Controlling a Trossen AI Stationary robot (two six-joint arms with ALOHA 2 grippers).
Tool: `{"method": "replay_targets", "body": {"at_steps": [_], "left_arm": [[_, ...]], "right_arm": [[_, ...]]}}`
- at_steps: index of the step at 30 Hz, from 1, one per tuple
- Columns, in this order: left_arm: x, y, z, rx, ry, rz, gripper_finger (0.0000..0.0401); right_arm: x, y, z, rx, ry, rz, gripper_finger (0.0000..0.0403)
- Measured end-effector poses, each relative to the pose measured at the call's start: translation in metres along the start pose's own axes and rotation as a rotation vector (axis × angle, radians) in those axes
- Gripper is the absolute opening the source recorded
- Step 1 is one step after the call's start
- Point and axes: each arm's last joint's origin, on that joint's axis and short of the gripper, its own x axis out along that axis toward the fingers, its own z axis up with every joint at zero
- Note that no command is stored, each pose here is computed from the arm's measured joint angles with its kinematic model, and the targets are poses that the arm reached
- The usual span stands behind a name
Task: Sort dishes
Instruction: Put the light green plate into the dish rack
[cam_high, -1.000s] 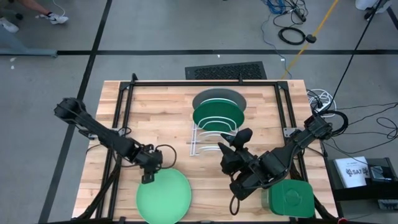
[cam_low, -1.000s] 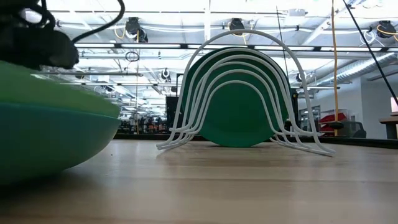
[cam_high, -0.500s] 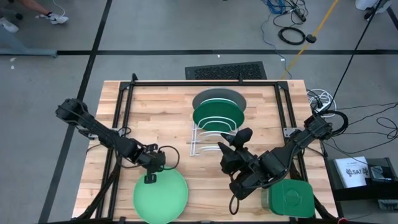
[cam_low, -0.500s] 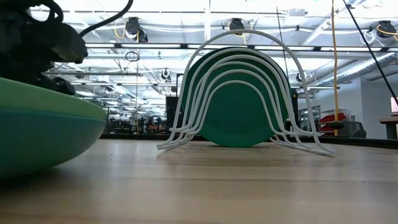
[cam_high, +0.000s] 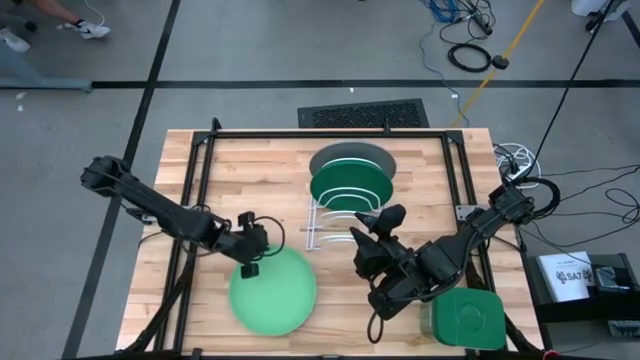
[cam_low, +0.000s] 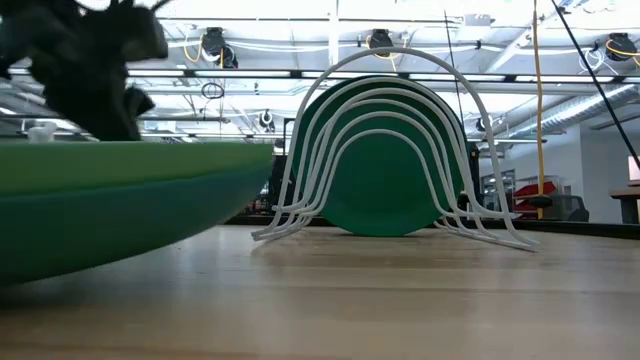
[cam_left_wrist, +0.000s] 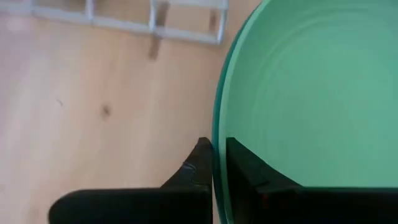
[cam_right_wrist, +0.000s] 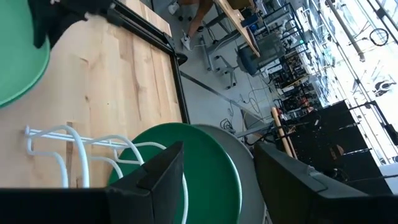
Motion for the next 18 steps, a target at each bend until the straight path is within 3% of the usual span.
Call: {"method": "replay_targets", "body": {"at_steps": [12, 18], "left_arm": [[-0.041, 0.006, 0.032, 0.080, -0.230, 0.111, 0.0015], [-0.065, 0.006, 0.047, 0.117, -0.315, 0.084, 0.0015]], "right_arm": [[0.000, 0.000, 0.000, 0.016, 0.001, 0.001, 0.0187], [-0.001, 0.001, 0.000, 0.015, -0.001, 0.003, 0.0186]]}}
